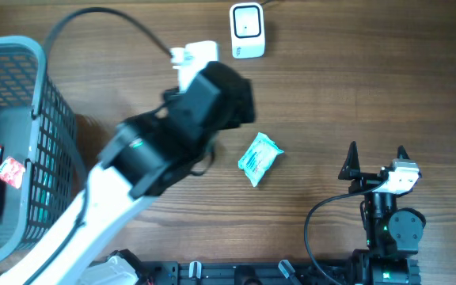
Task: Scan the item barcode
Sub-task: 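Carry the wet-wipe pack out and drop it near the jar, then return the left gripper into the basket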
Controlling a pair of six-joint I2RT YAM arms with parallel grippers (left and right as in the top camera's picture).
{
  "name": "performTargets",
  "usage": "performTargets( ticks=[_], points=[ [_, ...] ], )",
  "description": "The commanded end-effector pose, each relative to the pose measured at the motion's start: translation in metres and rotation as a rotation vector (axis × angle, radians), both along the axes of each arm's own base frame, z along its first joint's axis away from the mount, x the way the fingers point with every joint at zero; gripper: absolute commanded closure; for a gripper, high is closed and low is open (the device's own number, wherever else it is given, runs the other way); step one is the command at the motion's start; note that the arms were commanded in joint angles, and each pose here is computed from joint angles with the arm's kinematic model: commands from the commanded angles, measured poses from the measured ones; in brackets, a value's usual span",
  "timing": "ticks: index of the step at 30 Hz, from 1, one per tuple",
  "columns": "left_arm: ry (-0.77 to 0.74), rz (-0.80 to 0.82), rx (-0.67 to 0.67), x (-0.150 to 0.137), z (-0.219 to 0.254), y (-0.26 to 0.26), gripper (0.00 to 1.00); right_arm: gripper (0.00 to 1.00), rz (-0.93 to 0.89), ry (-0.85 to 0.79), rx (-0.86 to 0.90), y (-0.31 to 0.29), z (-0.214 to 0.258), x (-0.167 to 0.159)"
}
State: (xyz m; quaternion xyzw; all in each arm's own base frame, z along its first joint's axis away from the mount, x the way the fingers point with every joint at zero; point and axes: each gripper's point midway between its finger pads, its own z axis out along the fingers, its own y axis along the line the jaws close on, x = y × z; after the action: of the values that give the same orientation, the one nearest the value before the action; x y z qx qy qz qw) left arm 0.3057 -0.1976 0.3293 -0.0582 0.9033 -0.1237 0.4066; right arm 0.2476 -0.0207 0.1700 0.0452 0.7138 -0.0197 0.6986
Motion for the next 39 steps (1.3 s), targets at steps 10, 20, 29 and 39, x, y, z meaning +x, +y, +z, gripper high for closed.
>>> performTargets(
  ticks=[10, 20, 29, 39],
  points=[
    [-0.233, 0.490, -0.049, -0.041, 0.082, 0.183, 0.00, 0.00, 0.004, -0.005, -0.010, 0.000, 0.001, 0.000],
    [-0.435, 0.835, -0.101, -0.071, 0.124, 0.268, 0.00, 0.00, 0.004, -0.005, -0.010, 0.000, 0.001, 0.000],
    [-0.406, 1.138, -0.140, -0.063, 0.107, 0.342, 0.00, 0.00, 0.004, -0.005, -0.010, 0.000, 0.001, 0.000],
    [0.026, 1.348, -0.322, -0.040, -0.010, 0.414, 0.00, 0.00, 0.004, -0.005, -0.010, 0.000, 0.001, 0.000]
  ],
)
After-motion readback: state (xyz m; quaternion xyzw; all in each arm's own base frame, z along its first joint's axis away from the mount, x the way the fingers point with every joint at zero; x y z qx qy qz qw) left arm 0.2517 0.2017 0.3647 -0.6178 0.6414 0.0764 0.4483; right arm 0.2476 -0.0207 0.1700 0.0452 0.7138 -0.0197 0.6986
